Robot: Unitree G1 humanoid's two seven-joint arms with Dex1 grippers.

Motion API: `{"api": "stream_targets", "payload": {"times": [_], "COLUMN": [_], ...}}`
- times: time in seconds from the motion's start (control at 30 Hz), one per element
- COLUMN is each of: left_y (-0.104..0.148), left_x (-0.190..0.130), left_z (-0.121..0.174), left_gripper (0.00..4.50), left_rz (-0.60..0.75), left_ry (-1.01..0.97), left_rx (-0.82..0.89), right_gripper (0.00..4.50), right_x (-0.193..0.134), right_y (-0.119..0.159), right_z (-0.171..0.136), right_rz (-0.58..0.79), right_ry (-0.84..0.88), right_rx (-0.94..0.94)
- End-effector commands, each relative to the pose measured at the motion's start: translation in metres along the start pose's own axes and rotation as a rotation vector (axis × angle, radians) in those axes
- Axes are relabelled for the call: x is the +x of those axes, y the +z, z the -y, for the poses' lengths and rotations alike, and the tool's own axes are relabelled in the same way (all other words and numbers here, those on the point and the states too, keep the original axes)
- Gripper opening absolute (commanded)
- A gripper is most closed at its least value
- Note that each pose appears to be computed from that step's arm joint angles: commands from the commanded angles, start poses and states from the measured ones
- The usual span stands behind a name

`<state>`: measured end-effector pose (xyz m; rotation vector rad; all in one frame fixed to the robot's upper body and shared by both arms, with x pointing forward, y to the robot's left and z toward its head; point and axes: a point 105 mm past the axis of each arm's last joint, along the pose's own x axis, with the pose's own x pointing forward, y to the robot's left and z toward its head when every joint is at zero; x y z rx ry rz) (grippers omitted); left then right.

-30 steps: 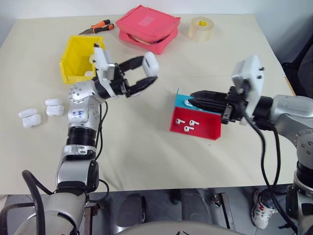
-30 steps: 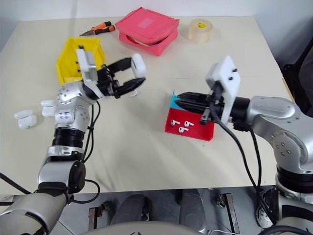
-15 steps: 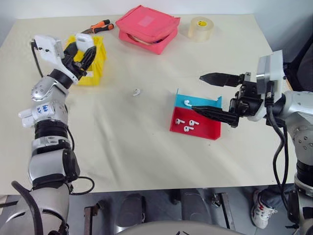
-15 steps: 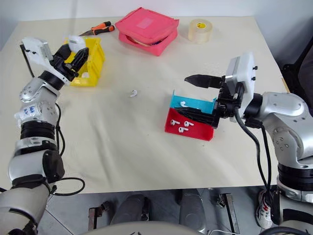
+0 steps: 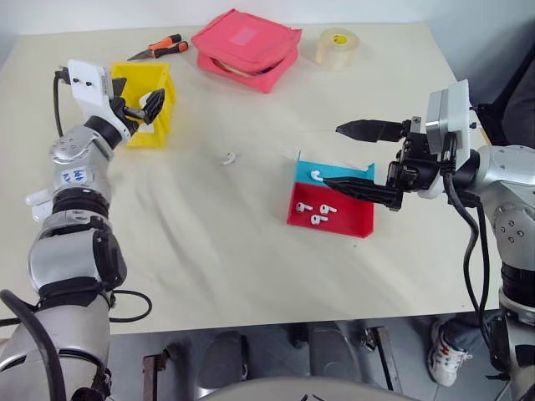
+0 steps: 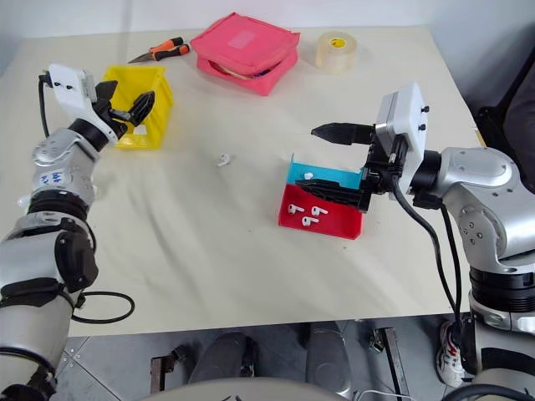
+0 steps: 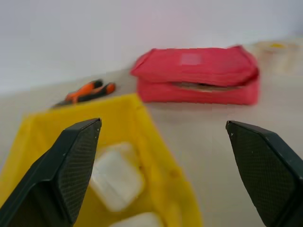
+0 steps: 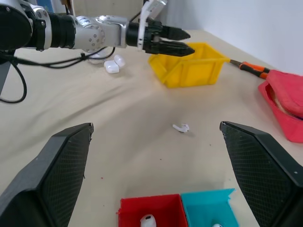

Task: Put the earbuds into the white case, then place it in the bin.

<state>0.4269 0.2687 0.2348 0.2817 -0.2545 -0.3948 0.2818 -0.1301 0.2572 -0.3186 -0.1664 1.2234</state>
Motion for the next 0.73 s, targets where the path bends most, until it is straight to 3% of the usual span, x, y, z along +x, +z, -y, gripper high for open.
{"api": "stream_targets", "payload": {"times": [0.03, 0.2, 0.33, 0.5, 0.73], "left_y": [0.020, 0.010, 0.000, -0.004, -0.002], "left_x": [-0.023, -0.080, -0.110, -0.157, -0.185], "left_z": [0.005, 0.014, 0.008, 0.019, 0.036], "left_gripper": [4.48, 4.48, 4.48, 4.48, 4.48], "left_rz": [0.096, 0.070, -0.018, -0.035, -0.058], "left_ry": [-0.161, -0.283, -0.229, -0.280, -0.349], "left_rx": [0.028, 0.036, 0.035, -0.055, -0.132], "right_gripper": [4.50, 4.50, 4.50, 4.50, 4.50], "right_x": [-0.014, -0.029, -0.039, -0.061, -0.073], "right_y": [0.007, -0.014, -0.022, -0.044, -0.054], "right_z": [0.000, -0.001, 0.000, -0.012, -0.015], "right_rz": [0.006, -0.041, -0.041, -0.121, -0.175], "right_ry": [-0.001, 0.024, 0.015, 0.044, 0.048], "right_rx": [-0.072, -0.049, -0.001, 0.089, 0.115]}}
